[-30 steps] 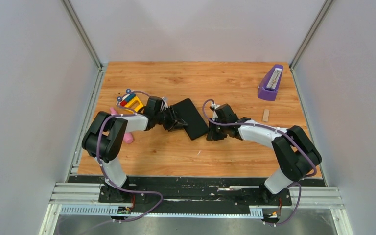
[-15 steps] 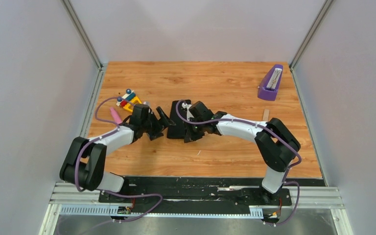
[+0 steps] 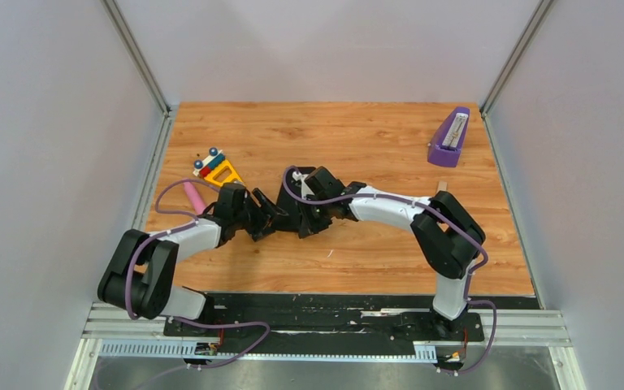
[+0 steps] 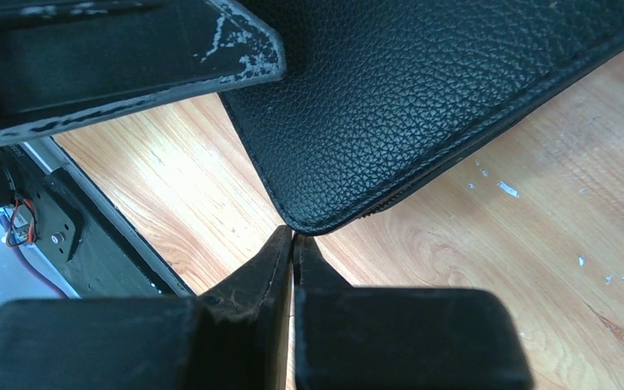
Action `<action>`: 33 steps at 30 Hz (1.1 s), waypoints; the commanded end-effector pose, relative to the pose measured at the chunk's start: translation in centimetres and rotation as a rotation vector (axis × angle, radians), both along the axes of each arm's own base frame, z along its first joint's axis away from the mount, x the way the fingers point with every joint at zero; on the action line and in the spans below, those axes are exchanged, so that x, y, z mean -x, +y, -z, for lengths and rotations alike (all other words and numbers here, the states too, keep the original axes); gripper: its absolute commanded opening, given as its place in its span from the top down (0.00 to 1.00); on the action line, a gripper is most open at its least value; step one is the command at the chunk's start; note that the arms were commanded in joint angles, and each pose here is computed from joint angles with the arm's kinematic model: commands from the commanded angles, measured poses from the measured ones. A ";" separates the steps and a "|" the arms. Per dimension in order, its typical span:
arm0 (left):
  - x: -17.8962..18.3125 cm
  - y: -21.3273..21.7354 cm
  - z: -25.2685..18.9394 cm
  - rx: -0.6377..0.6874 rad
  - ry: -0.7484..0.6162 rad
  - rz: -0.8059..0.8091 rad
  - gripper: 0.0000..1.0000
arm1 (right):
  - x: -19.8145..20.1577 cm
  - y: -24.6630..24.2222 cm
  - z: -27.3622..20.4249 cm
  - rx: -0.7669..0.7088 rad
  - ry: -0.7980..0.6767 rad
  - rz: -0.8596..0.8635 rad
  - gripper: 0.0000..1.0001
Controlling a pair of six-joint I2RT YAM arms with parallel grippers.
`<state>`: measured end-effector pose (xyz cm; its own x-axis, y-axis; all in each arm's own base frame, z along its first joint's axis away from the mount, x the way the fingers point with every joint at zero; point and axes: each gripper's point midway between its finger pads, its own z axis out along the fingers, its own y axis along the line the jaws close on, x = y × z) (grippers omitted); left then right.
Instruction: Sort the hair-cutting tools
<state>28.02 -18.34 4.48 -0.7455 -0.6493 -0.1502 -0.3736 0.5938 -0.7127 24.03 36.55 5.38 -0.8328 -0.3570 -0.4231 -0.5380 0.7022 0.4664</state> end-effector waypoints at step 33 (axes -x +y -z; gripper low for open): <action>-6.3 -1.2 1.8 -0.224 0.004 0.247 0.49 | -1.7 -9.7 0.1 0.054 -0.021 0.178 1.00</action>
